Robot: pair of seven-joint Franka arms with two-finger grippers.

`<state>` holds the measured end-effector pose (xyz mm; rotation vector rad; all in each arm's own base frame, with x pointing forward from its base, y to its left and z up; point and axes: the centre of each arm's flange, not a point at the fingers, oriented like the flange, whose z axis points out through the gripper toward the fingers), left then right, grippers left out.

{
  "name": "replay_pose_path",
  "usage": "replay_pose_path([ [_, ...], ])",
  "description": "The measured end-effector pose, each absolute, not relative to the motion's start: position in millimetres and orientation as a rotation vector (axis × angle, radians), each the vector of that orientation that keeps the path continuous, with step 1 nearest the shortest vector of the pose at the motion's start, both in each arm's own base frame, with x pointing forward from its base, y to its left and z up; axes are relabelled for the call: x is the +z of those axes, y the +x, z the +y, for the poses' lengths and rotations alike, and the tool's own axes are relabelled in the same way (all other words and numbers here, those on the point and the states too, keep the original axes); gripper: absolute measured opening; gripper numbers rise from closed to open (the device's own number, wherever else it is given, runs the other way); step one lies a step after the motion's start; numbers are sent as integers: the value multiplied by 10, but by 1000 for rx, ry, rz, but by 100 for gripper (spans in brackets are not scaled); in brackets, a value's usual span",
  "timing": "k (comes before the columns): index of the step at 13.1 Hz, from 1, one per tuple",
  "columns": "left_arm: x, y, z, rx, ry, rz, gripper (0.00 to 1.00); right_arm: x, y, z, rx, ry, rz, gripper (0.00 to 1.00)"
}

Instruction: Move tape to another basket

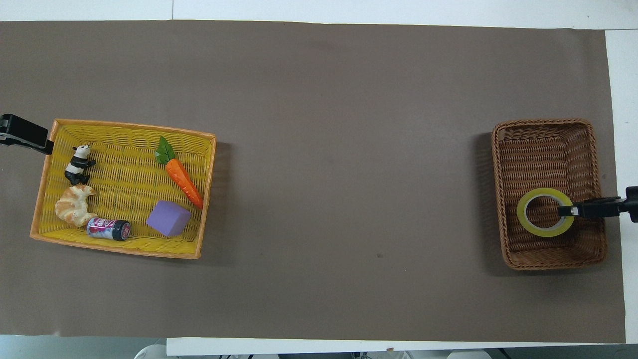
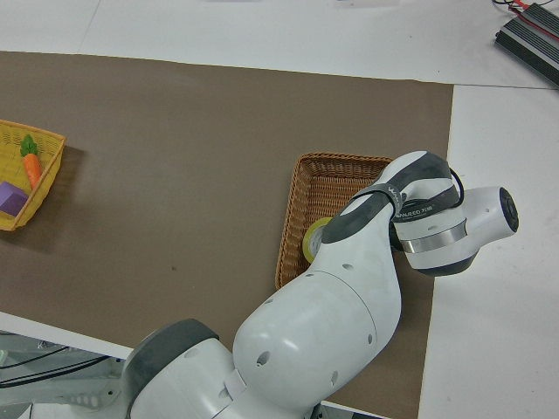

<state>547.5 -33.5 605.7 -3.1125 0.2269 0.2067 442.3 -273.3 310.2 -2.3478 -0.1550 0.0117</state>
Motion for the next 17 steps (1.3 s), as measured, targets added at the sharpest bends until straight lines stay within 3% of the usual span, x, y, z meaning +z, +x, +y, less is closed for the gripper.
replay_pose_path([
  [4,6026,5475,-292,218,-3111,214,100,3470,4634,-2642,6,-2431,-290,100],
  [10,6025,5476,-264,218,-3111,207,100,4794,4989,-1975,70,-2753,-498,100],
  [14,6025,5476,-264,218,-3111,207,100,5697,5040,-1197,110,-2985,-430,100],
  [17,6025,5476,-264,218,-3111,207,100,6131,4971,-904,225,-3086,-184,100],
])
